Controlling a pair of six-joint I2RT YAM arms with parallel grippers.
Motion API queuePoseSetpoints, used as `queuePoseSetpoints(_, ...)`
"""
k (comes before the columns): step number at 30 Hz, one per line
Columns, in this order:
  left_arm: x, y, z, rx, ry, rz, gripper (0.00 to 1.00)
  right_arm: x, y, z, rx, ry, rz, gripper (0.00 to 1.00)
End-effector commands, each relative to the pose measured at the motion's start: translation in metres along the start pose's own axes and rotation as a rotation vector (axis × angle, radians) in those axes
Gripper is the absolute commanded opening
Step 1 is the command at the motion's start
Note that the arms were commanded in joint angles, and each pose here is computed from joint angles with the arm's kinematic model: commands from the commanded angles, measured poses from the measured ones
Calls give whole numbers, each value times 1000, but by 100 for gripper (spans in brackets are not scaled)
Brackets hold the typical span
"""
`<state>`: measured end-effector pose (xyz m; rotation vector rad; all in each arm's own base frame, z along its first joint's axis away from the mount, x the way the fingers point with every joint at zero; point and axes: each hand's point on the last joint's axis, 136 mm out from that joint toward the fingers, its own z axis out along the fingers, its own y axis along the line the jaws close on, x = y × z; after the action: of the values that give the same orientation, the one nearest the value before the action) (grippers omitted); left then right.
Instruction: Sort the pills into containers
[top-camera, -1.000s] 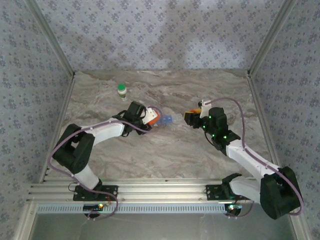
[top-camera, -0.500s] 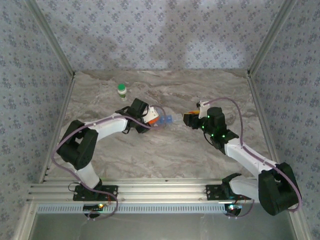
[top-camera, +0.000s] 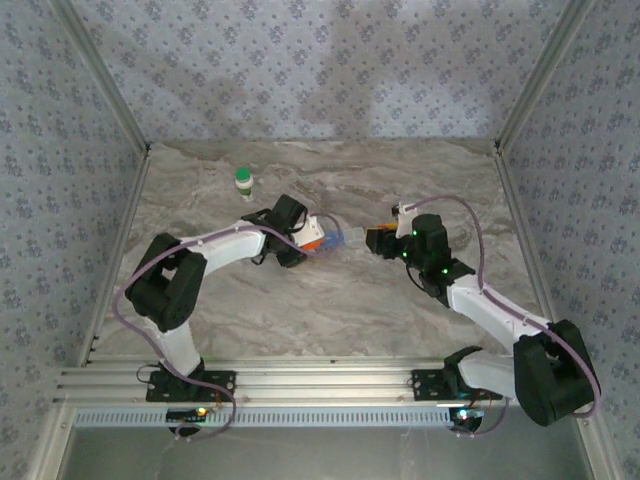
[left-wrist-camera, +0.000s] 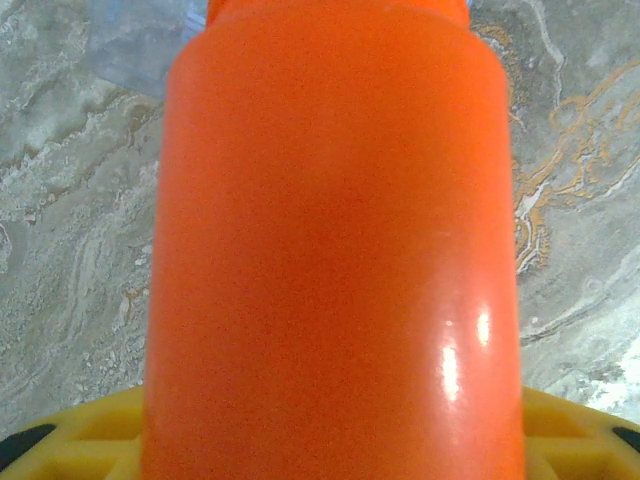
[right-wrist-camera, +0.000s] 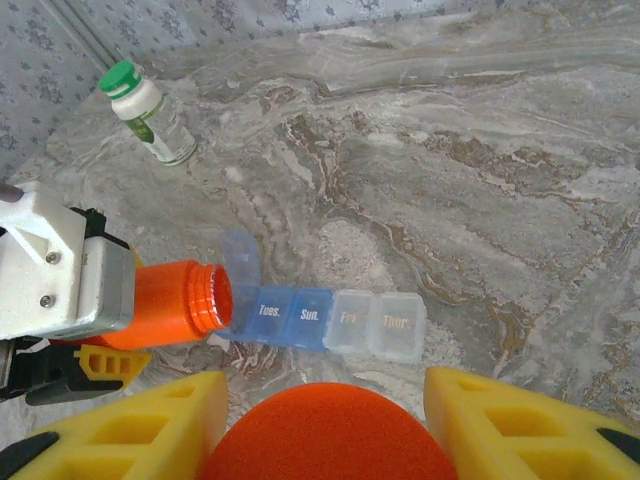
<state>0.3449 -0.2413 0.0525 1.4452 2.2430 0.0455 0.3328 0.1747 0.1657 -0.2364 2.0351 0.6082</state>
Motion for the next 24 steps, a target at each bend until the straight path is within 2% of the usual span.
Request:
queuePoseSetpoints(1,2,3,-2,0,44,37,0,-9,1,2,-4,-12,21,0)
queuePoseSetpoints(15,9,0,1,55,155,134,0,-2,3,9,-20,19,40,0)
queuePoseSetpoints(24,5,15,-6,16,202,206,0,-2,5,10,-29,24,42,0)
